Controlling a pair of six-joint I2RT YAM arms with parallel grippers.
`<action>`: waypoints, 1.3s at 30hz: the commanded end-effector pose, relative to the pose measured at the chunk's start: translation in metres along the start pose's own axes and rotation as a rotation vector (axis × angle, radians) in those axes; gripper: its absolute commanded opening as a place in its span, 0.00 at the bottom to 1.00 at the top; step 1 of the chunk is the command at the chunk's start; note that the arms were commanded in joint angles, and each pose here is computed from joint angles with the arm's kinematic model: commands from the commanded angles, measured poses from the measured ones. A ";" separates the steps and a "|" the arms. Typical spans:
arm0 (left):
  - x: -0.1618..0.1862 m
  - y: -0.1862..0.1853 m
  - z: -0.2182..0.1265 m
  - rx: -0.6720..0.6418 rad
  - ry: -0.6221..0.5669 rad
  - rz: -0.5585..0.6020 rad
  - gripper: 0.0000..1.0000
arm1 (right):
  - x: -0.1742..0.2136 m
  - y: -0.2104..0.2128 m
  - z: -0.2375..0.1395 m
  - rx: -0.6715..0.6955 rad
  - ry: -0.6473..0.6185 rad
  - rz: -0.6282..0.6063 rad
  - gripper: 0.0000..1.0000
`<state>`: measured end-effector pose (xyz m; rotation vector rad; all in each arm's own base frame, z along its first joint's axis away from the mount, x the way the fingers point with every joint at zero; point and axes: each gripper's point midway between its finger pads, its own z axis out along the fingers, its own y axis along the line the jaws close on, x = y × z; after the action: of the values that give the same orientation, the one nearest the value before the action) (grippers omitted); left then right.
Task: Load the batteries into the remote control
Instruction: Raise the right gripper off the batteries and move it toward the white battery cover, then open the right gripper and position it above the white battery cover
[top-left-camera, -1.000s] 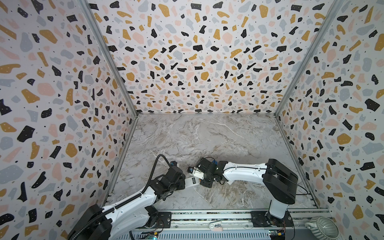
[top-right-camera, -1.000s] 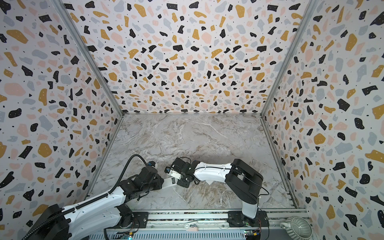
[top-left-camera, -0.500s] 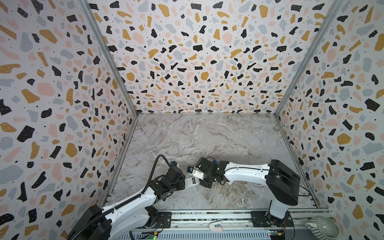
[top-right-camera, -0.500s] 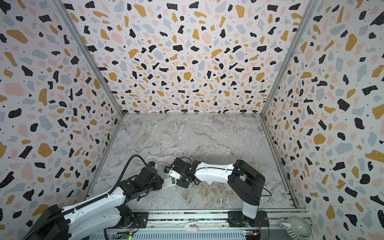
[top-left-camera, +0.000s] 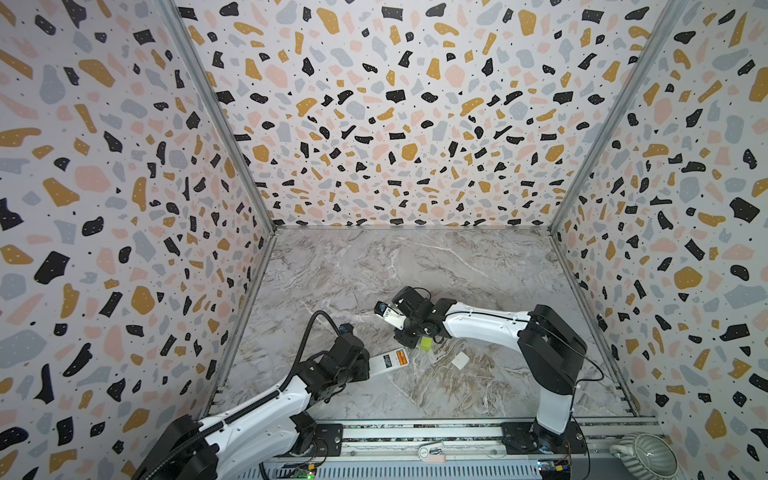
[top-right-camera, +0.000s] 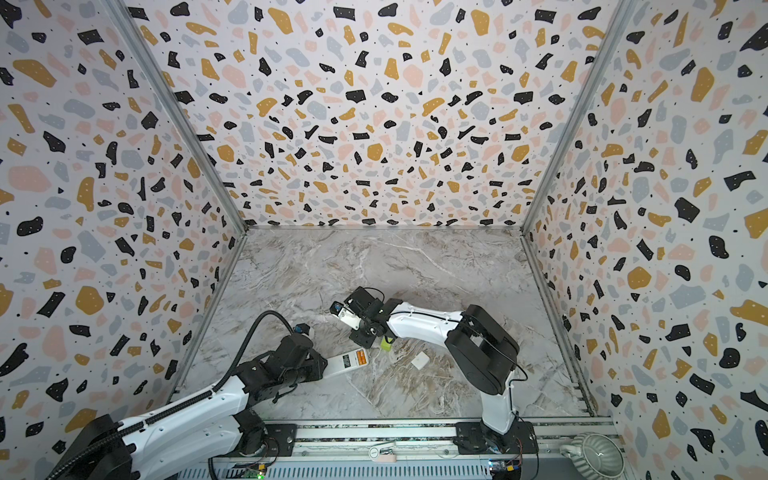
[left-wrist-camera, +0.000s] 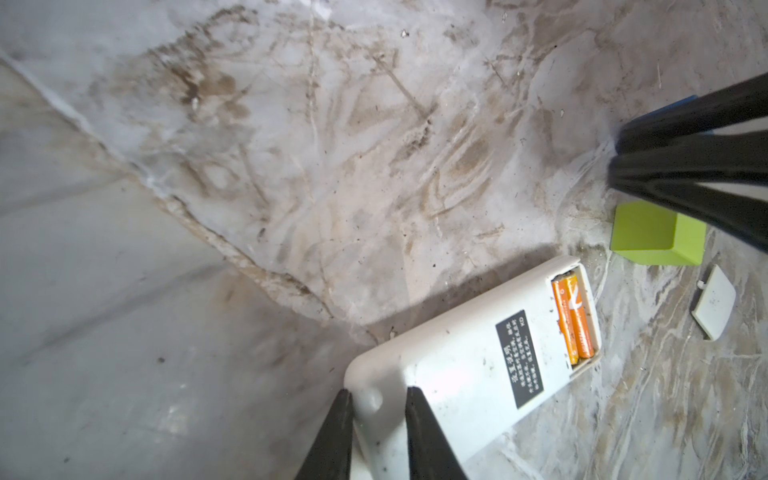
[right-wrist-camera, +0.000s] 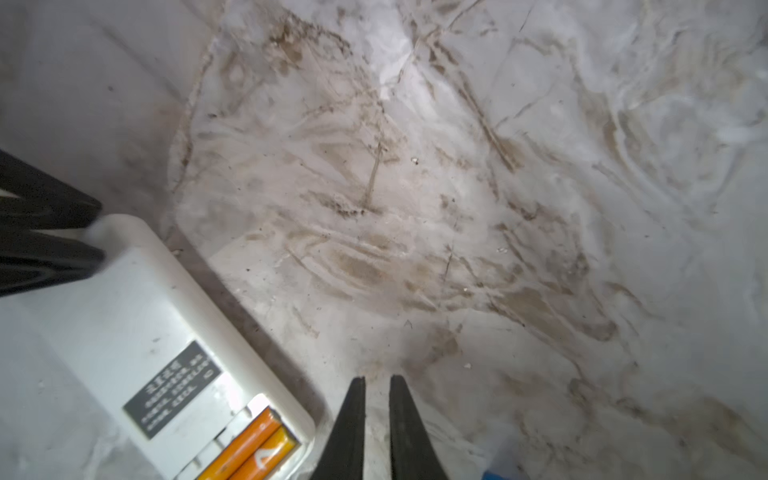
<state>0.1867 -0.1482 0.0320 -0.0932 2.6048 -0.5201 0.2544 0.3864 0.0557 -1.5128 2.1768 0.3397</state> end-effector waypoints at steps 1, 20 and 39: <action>-0.002 0.000 -0.002 -0.005 -0.008 0.011 0.25 | -0.001 0.007 0.003 -0.018 0.015 -0.007 0.14; -0.014 0.006 -0.007 -0.037 -0.049 -0.006 0.35 | 0.018 0.040 0.007 -0.050 0.067 -0.039 0.09; -0.030 -0.005 -0.014 0.011 -0.101 -0.001 0.40 | -0.013 0.031 -0.025 0.018 -0.030 -0.027 0.14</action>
<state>0.1943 -0.1363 0.0367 -0.1308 2.5736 -0.4738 0.2162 0.3887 0.0351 -1.5977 2.2012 0.2988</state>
